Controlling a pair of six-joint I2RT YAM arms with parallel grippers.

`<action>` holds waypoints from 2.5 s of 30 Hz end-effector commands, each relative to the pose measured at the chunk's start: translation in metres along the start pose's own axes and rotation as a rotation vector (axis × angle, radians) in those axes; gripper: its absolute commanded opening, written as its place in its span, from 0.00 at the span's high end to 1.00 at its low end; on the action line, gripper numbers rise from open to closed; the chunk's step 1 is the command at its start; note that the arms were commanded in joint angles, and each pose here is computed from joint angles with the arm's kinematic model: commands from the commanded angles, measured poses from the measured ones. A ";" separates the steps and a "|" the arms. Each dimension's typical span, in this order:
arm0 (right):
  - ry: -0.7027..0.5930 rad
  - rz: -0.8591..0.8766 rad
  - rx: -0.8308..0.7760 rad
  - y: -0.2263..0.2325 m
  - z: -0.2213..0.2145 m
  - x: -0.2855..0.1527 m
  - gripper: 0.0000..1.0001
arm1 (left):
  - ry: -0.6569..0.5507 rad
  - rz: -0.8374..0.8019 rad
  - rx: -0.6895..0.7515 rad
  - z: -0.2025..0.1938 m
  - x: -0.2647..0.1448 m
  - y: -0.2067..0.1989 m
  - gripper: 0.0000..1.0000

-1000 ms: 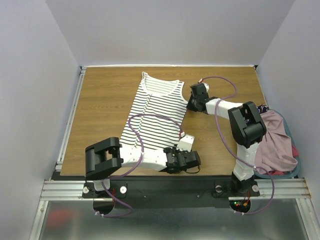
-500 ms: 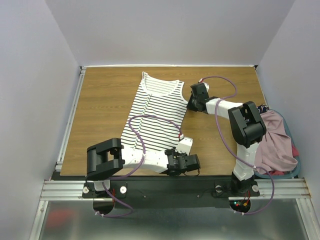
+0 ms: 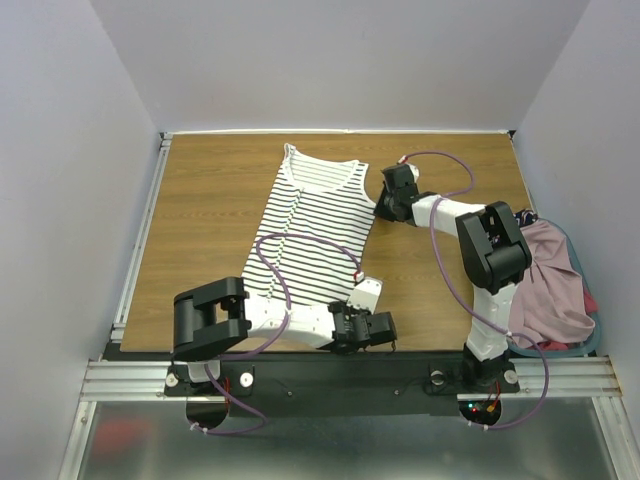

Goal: Fold and stack the tank tops
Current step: Fold the tank top

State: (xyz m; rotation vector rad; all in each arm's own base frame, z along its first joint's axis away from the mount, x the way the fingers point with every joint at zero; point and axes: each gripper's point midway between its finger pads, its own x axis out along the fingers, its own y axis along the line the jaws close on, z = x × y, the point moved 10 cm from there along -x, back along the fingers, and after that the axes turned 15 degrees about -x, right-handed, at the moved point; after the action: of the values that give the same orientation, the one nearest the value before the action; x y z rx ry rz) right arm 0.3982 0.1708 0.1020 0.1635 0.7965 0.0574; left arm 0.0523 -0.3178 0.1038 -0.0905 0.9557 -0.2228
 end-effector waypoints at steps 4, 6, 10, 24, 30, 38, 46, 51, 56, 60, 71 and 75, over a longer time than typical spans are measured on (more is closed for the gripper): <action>-0.043 -0.008 0.006 0.000 0.014 0.006 0.96 | -0.012 -0.010 -0.012 -0.003 0.000 0.004 1.00; -0.050 -0.011 0.009 -0.001 0.017 0.005 0.98 | -0.017 -0.043 -0.019 0.000 -0.005 0.001 1.00; -0.065 -0.033 0.022 -0.008 0.022 0.002 0.99 | -0.010 -0.142 -0.034 0.005 -0.016 -0.008 1.00; -0.093 -0.107 0.062 -0.053 0.028 -0.022 0.96 | 0.018 -0.396 -0.064 0.005 -0.031 -0.039 1.00; -0.058 -0.012 0.066 -0.047 0.021 -0.024 0.76 | 0.027 -0.396 -0.086 0.004 -0.028 -0.034 1.00; -0.069 0.074 0.065 -0.039 0.017 -0.024 0.63 | 0.050 -0.377 -0.104 0.001 -0.023 -0.024 1.00; -0.060 0.096 0.052 -0.027 0.013 -0.017 0.63 | 0.056 -0.374 -0.109 0.002 -0.022 -0.021 1.00; -0.045 0.094 0.043 -0.024 0.008 -0.011 0.63 | 0.056 -0.386 -0.118 0.003 -0.021 -0.023 1.00; -0.038 0.083 0.040 -0.022 0.006 -0.005 0.65 | 0.060 -0.393 -0.116 0.003 -0.022 -0.023 1.00; -0.040 0.066 0.042 -0.023 0.006 -0.001 0.70 | 0.063 -0.400 -0.120 0.003 -0.023 -0.021 1.00; -0.112 -0.024 0.042 -0.025 0.028 0.007 0.97 | 0.030 -0.461 -0.129 0.020 -0.021 -0.020 1.00; -0.128 -0.064 0.052 -0.037 0.038 0.008 0.97 | 0.012 -0.506 -0.107 0.029 -0.022 -0.040 1.00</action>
State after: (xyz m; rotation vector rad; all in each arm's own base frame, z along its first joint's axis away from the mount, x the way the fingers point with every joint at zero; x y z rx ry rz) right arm 0.4126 0.1426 0.1023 0.2126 0.7459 0.0363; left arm 0.0547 -0.3301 0.1178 -0.3791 1.0019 -0.5326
